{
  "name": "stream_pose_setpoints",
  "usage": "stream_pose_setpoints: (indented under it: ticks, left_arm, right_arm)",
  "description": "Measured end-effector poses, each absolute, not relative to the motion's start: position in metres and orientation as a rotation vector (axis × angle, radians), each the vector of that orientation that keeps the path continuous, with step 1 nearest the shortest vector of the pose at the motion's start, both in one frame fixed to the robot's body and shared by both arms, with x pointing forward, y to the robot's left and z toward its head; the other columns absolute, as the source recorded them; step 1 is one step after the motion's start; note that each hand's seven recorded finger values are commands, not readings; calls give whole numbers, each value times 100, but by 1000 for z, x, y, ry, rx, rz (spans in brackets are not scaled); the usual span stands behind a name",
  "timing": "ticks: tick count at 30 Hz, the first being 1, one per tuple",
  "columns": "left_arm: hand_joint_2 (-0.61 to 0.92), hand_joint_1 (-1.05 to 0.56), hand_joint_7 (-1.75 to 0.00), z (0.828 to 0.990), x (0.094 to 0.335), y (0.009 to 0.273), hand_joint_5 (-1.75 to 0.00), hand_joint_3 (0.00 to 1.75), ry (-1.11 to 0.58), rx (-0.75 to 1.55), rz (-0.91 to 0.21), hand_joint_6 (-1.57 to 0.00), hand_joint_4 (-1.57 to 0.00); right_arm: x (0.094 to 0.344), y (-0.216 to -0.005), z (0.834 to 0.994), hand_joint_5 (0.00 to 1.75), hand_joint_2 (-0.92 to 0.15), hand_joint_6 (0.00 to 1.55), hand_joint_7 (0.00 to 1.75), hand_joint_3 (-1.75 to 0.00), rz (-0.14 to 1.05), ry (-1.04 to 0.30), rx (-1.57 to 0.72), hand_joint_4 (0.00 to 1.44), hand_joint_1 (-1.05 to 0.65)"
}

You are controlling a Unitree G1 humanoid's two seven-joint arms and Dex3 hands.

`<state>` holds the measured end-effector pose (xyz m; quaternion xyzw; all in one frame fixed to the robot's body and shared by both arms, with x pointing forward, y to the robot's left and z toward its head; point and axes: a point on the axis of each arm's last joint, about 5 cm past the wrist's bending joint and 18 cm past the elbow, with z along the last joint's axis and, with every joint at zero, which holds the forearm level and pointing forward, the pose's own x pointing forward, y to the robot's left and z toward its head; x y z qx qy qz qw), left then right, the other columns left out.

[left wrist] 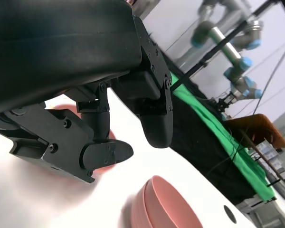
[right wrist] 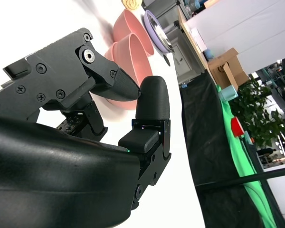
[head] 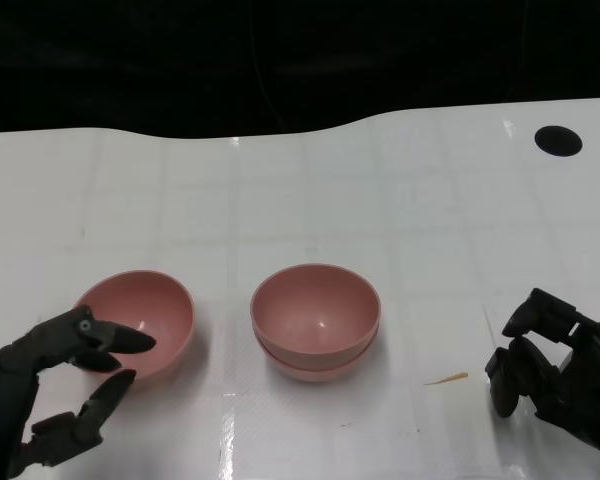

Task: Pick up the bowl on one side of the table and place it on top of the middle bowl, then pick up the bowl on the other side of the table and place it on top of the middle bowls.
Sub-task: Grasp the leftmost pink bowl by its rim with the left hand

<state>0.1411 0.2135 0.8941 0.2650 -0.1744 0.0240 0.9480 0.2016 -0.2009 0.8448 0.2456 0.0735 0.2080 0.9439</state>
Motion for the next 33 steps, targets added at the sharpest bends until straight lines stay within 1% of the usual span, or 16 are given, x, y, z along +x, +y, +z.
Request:
stream_pose_setpoints:
  ticks: [1,2,3,4,6,8,11,14,16,22,27,31,33]
  left_arm:
    - [88,-31,-22,898,141,213,-59,11,-367,598,46,-92,-79]
    - [90,-46,-13,903,140,213,-47,8,-375,672,38,-91,-79]
    - [91,-51,-9,907,139,213,-39,7,-376,752,33,-91,-79]
    - [92,-54,-7,911,138,214,-35,7,-376,826,33,-91,-80]
    - [91,-67,-2,917,137,214,-20,3,-355,955,29,-87,-75]
    - [91,-73,0,922,137,215,-13,2,-338,1042,36,-85,-74]
    - [91,-78,0,926,138,214,-8,1,-317,1127,41,-81,-71]
    - [90,-84,0,930,143,213,-2,0,-232,1242,-7,-76,-65]
    - [87,-86,0,931,145,213,-2,0,-183,1294,-34,-75,-65]
    - [85,-91,0,935,158,210,0,0,-157,1362,-52,-72,-62]
    - [88,-98,0,929,171,210,0,1,-136,1375,-95,-69,-61]
    - [89,-100,0,925,178,207,0,1,-130,1369,-123,-69,-61]
    - [90,-99,0,924,182,205,0,1,-126,1366,-132,-67,-59]
  right_arm:
    - [202,-201,845,175,-54,71,163,-115,426,155,505,89,-17]
    - [202,-200,845,175,-55,72,163,-115,427,159,509,89,-17]
    - [202,-200,844,175,-55,71,164,-115,427,162,514,88,-17]
    - [202,-200,844,175,-55,71,164,-115,427,165,519,88,-17]
    - [201,-200,845,175,-55,71,165,-115,422,169,524,89,-17]
    - [201,-201,845,175,-55,70,165,-116,421,171,527,89,-17]
    - [202,-199,845,175,-55,70,165,-116,421,168,535,88,-16]
    - [202,-197,845,175,-54,69,166,-115,426,170,539,88,-17]
    - [202,-196,844,175,-54,68,166,-115,429,172,539,89,-16]
    - [202,-193,846,175,-54,68,166,-114,442,175,544,90,-17]
    - [202,-190,846,175,-54,68,164,-115,451,172,550,89,-19]
    - [202,-189,846,175,-54,69,164,-115,457,171,551,90,-18]
    - [202,-188,846,175,-54,69,164,-115,461,171,552,90,-18]
